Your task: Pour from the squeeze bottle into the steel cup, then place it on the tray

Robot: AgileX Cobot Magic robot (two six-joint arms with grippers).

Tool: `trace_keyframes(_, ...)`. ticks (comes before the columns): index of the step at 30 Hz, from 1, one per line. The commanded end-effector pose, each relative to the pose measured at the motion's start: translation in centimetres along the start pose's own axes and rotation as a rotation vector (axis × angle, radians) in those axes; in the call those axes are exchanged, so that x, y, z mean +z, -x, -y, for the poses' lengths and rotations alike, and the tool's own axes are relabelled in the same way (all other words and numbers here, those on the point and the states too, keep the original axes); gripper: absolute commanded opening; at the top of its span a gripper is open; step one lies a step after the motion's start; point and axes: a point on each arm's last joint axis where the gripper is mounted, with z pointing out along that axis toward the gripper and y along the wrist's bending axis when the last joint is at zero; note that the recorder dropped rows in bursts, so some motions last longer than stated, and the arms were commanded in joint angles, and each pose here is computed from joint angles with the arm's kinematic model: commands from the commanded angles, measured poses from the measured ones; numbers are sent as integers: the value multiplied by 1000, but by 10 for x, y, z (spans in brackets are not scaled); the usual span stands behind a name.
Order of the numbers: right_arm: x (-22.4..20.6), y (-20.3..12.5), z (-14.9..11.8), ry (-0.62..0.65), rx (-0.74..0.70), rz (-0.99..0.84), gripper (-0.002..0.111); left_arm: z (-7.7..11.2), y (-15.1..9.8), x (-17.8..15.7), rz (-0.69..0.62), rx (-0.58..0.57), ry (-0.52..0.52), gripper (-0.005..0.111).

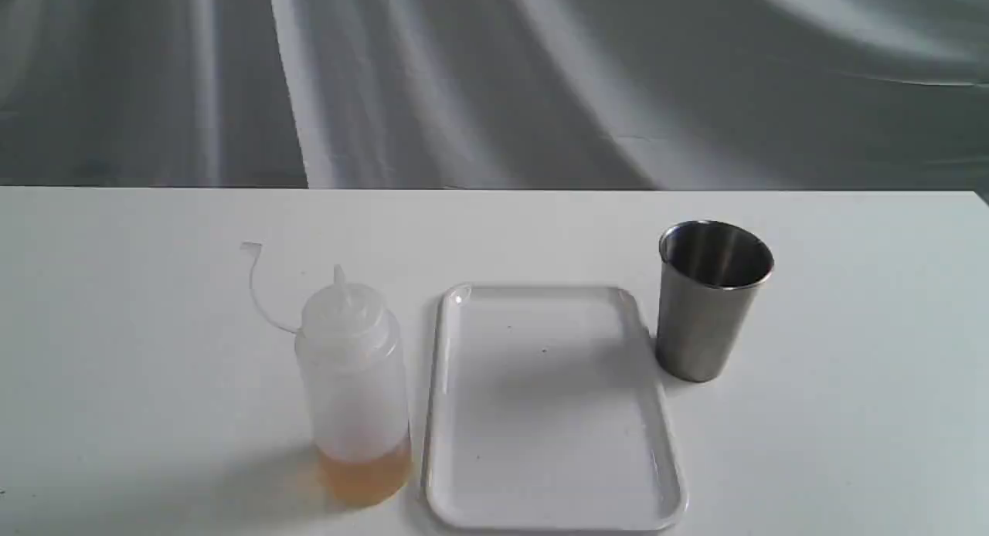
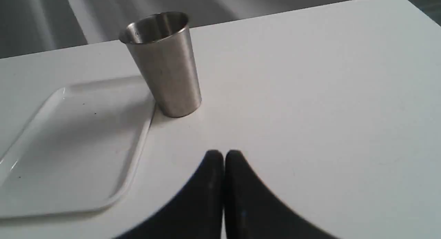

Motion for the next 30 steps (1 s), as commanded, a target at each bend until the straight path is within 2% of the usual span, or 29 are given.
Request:
trace_keyframes(1, -11, 17, -3, -7, 17, 11, 0, 0, -1, 0, 6, -2, 1, 0)
trace_keyframes(7, -22, 52, -9, -2, 8, 66, 0, 0, -1, 0, 6, -4, 1, 0)
trace_keyframes(11, -18, 71, -12, -9, 8, 27, 0, 0, -1, 0, 6, -4, 1, 0)
trace_keyframes(30, 46, 154, -27, -73, -52, -158, 0, 0, -1, 0, 6, -5, 1, 0)
